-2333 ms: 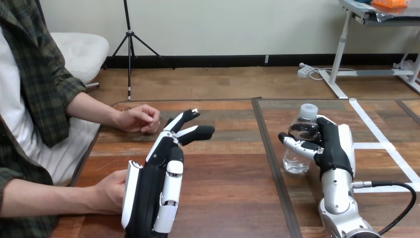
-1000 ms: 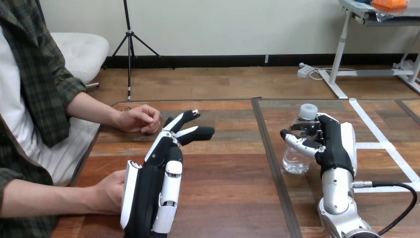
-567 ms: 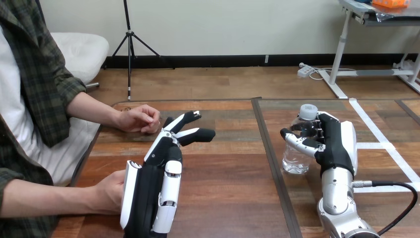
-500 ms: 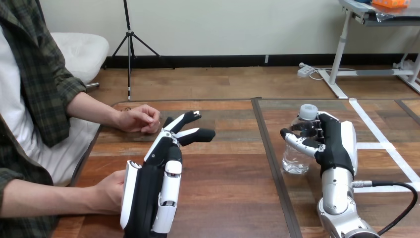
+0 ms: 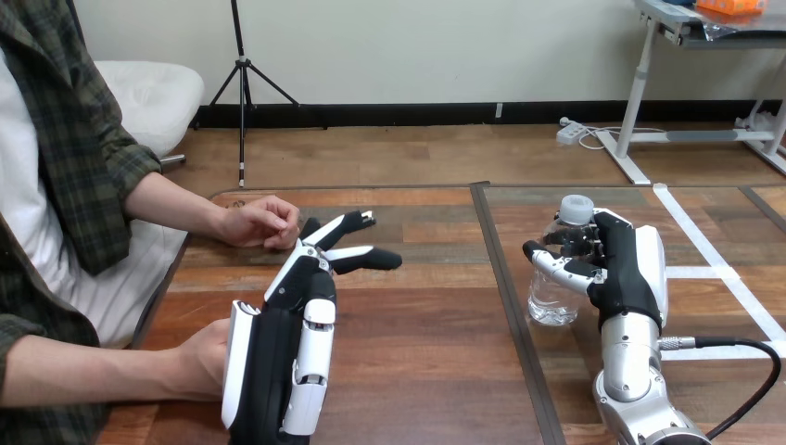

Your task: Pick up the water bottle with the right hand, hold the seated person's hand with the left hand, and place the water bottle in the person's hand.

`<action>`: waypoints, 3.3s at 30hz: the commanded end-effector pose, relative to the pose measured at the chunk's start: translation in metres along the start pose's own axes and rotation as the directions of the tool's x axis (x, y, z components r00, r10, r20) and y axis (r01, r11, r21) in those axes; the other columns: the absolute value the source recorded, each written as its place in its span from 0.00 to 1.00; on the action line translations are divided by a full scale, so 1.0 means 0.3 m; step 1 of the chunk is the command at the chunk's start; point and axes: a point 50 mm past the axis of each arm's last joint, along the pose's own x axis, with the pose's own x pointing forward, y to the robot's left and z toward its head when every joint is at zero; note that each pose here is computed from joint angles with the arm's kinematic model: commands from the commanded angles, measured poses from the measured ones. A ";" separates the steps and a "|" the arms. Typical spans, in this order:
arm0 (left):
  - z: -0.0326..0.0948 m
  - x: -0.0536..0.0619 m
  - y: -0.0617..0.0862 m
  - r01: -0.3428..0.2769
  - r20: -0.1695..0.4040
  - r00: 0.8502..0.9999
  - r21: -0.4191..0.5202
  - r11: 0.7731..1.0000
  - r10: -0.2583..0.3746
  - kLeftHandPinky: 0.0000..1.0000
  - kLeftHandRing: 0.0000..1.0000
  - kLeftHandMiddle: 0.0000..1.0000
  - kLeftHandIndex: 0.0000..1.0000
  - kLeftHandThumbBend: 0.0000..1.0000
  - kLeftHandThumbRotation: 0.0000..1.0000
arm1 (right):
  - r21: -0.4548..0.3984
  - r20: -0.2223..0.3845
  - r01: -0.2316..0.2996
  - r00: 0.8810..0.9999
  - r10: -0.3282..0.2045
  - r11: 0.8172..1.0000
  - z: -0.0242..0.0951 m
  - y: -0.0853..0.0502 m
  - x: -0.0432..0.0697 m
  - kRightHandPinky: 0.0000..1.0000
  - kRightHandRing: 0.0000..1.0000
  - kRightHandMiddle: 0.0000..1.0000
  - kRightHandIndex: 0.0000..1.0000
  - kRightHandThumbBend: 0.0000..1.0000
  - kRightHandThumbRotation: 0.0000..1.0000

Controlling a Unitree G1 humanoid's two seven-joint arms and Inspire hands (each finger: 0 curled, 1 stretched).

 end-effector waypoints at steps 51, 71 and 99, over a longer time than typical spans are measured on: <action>0.016 0.048 -0.009 -0.011 0.082 0.997 -0.035 0.999 0.014 1.00 0.53 0.53 0.70 0.00 1.00 | 0.043 0.053 -0.027 0.998 0.024 0.999 0.061 0.011 0.026 0.61 0.64 0.66 0.62 0.58 0.00; 0.016 0.042 -0.010 -0.006 0.072 0.997 -0.037 0.999 0.008 1.00 0.53 0.53 0.69 0.00 1.00 | 0.044 0.050 -0.025 0.999 0.023 0.999 0.058 0.011 0.025 0.49 0.52 0.54 0.53 0.53 0.00; 0.016 0.040 -0.012 -0.003 0.073 0.997 -0.037 0.999 0.006 1.00 0.52 0.52 0.66 0.00 1.00 | 0.070 0.057 -0.016 0.998 0.012 0.997 0.057 0.010 0.021 0.41 0.45 0.47 0.45 0.47 0.00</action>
